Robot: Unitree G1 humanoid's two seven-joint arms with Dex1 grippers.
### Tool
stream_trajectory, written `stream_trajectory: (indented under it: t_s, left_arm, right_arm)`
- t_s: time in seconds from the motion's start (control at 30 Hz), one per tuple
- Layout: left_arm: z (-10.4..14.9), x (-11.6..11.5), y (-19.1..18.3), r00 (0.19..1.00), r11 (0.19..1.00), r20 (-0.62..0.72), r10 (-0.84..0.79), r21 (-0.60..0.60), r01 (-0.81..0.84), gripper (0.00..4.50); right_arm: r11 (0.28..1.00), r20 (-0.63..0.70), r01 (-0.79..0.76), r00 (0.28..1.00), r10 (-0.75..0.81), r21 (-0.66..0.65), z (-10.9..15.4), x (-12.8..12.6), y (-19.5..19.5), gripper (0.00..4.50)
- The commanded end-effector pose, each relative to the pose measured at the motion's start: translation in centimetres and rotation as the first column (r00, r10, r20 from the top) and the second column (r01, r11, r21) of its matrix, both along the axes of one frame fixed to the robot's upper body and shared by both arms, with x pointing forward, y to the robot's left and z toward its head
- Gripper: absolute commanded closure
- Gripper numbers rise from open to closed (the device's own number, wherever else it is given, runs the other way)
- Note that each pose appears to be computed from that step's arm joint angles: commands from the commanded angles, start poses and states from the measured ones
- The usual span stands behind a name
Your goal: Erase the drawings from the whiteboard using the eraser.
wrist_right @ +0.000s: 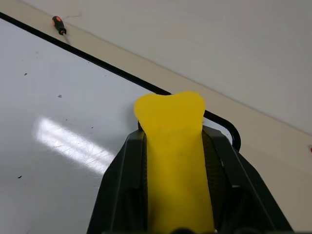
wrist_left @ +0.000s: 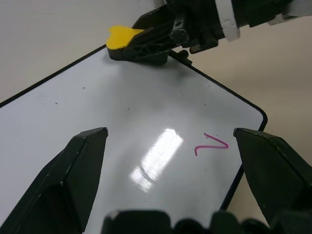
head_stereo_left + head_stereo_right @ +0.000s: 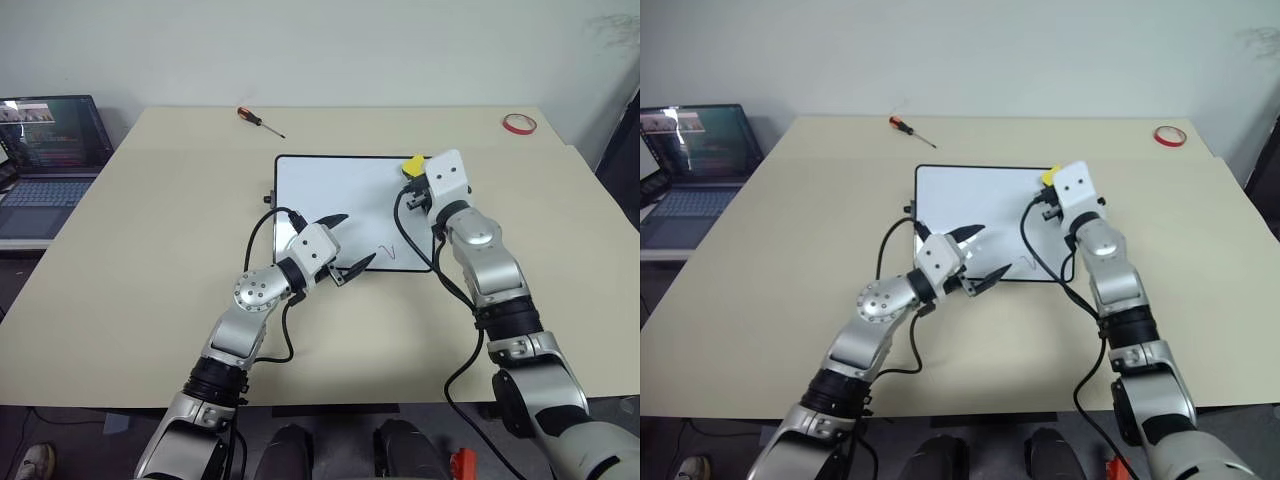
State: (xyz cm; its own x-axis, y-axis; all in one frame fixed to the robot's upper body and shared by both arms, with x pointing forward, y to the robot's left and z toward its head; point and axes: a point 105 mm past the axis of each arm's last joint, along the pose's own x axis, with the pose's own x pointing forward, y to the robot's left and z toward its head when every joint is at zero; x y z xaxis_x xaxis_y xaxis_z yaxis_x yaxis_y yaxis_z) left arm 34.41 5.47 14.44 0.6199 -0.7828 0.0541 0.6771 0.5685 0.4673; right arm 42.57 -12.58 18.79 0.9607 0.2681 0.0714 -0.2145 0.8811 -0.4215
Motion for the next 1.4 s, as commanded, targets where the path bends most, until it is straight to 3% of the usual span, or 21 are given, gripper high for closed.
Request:
stream_trajectory:
  t_s: [0.03, 0.4, 0.63, 0.77, 1.1, 1.4]
  left_arm:
    - [1.3, -0.2, 0.1, 0.999, 1.000, 0.048, -0.006, -0.014, 0.006, 0.00]
    - [0.9, -0.3, -0.1, 0.999, 1.000, 0.030, -0.026, -0.004, 0.026, 0.00]
    - [0.7, -0.7, -0.3, 0.999, 1.000, 0.029, -0.030, -0.006, 0.030, 0.00]
    - [0.0, -0.9, 1.3, 0.999, 0.998, -0.010, 0.049, -0.049, -0.049, 0.00]
    - [-3.8, -2.9, 2.1, 0.987, 0.992, -0.119, 0.110, -0.045, -0.116, 0.00]
    - [-3.3, -2.7, 1.3, 0.991, 0.995, -0.107, 0.084, -0.042, -0.089, 0.00]
  right_arm:
    - [0.996, -0.139, 0.053, 0.988, -0.063, -0.072, -3.7, -0.6, -2.0, 3.34]
    - [0.996, -0.208, 0.077, 0.974, -0.085, -0.046, -5.8, -3.6, -4.0, 3.34]
    - [1.000, -0.069, -0.013, 0.998, 0.011, -0.022, -3.2, -4.7, -2.2, 3.34]
    - [0.996, 0.012, -0.085, 0.996, 0.086, -0.033, -1.9, -5.9, -1.1, 3.34]
    - [0.976, 0.084, -0.213, 0.973, 0.217, -0.055, -1.5, -6.9, 1.3, 3.34]
    - [0.937, 0.076, -0.333, 0.937, 0.342, -0.108, -2.7, -6.4, 5.1, 3.34]
